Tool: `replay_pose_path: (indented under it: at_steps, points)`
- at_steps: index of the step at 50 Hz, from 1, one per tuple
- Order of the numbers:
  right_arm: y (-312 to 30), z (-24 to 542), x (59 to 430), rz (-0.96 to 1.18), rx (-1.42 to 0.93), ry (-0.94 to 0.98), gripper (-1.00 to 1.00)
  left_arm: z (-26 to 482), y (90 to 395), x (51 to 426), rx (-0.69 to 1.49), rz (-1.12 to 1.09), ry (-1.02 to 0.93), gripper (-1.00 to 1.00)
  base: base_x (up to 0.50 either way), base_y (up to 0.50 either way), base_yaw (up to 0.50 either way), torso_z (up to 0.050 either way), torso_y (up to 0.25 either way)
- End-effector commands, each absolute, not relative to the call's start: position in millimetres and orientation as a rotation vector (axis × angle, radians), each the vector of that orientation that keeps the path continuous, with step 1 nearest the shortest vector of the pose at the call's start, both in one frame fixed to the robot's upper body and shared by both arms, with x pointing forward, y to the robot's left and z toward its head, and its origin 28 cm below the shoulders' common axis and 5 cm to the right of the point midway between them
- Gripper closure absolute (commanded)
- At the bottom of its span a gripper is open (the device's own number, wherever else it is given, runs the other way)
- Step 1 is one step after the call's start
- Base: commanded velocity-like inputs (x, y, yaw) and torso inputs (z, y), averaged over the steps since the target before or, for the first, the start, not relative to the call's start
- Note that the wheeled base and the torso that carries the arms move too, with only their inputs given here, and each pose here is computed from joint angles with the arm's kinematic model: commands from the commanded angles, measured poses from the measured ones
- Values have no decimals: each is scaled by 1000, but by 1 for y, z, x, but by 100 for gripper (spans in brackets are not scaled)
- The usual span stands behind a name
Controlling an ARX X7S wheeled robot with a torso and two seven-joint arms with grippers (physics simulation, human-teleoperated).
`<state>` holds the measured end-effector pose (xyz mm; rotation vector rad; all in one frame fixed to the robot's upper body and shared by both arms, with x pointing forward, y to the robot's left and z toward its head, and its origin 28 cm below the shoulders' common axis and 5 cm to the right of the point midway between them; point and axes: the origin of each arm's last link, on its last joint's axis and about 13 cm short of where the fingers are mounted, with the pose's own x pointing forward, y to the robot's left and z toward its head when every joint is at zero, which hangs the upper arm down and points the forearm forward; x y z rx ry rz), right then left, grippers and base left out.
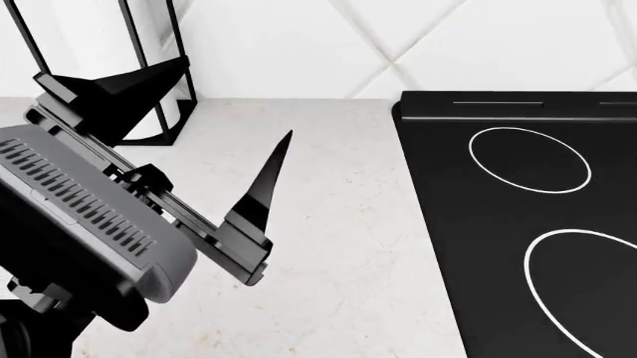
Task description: Pick the banana, garlic from the counter and place them in the cabinet. Then close the cabinet.
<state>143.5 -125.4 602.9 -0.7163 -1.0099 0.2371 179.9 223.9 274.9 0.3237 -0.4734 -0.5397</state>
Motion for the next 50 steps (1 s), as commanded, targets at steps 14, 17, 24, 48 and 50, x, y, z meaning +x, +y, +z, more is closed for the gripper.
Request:
replay_pose_path:
  at_steps: [14,17,24,48,50]
  points:
    - [-74,603,194,506,-938,-869,-100,273,224,182,325,-545,-466,-100,3,3,4,0,0]
    - [-73,603,199,508,-954,-845,-100,272,224,183,322,-546,-464,-100,4,2,3,0,0]
    - [-70,605,210,492,-1008,-774,-100,272,223,184,319,-551,-466,-100,2,2,2,0,0]
    - [-56,613,239,443,-1108,-489,-100,271,225,183,320,-545,-465,-100,4,1,1,0,0]
    - [-55,613,242,447,-1122,-469,-100,271,225,183,320,-544,-466,-100,6,2,2,-10,0]
